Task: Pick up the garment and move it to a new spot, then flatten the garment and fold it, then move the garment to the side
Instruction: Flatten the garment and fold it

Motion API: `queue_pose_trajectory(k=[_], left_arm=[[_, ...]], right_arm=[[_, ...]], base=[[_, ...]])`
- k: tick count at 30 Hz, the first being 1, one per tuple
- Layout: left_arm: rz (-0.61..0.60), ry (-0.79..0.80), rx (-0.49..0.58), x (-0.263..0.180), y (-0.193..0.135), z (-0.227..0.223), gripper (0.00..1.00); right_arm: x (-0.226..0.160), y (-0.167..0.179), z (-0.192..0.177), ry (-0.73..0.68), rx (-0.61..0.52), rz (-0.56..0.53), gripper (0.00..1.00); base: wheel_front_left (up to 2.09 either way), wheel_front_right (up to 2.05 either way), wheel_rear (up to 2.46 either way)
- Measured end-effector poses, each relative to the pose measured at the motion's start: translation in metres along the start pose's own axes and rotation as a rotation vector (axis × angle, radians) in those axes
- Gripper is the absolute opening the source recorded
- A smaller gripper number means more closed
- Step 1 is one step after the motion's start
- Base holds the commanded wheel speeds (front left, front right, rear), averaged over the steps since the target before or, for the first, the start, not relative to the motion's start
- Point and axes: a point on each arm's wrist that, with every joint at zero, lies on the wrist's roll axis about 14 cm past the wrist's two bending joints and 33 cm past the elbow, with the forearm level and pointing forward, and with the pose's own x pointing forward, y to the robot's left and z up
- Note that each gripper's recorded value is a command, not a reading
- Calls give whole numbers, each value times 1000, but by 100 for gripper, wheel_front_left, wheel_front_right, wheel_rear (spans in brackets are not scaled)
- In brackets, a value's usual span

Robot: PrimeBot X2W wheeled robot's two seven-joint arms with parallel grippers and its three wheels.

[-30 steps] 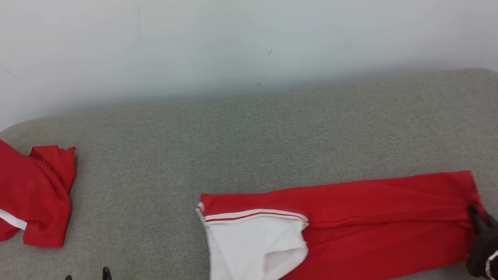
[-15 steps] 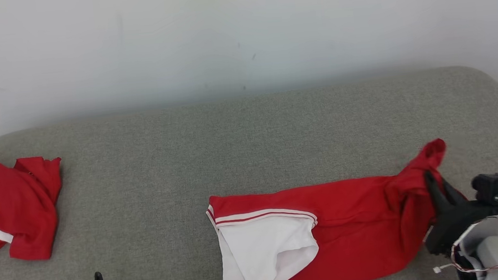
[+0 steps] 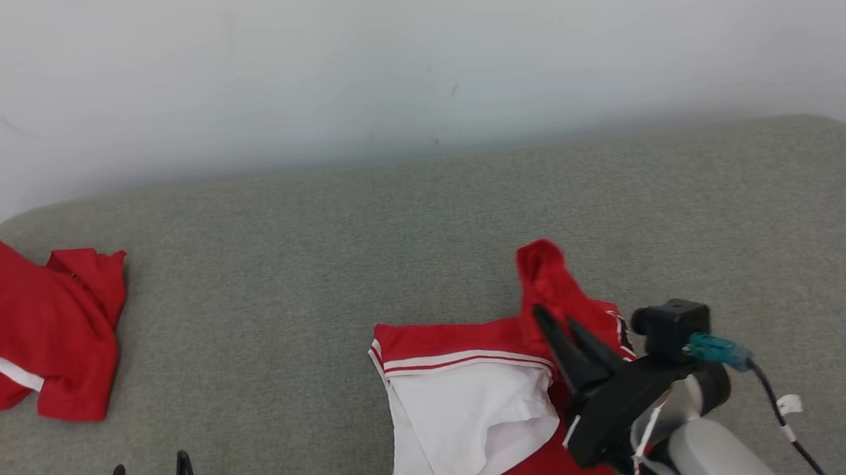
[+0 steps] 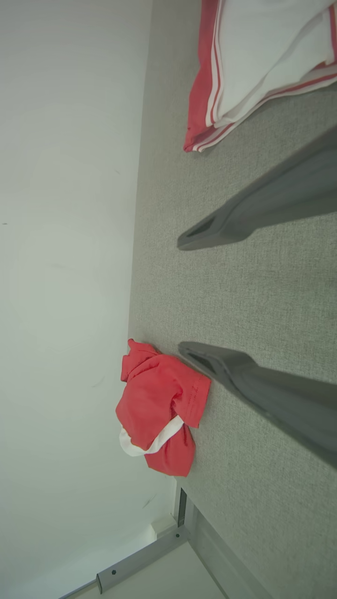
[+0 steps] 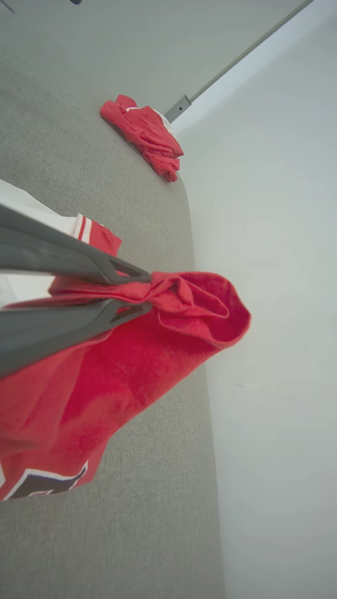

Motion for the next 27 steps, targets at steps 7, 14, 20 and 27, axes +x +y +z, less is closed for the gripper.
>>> queue_pose_trajectory(k=[7,14,20,27], left_arm=[[10,3,-8,-1,2,-1,100],[27,9,-17,0,6,-3,100],[36,17,-26,-1,8,-5,100],[38,9,-26,1,9,-3,100]], right_arm=[[15,55,-26,86,2,133,0],[26,85,-58,181,-2,206,0],[28,90,-75,212,-3,221,100],[34,95,-43,73,9,238,100]], base=[[0,0,0],[0,0,0],[0,0,0],[0,0,0]])
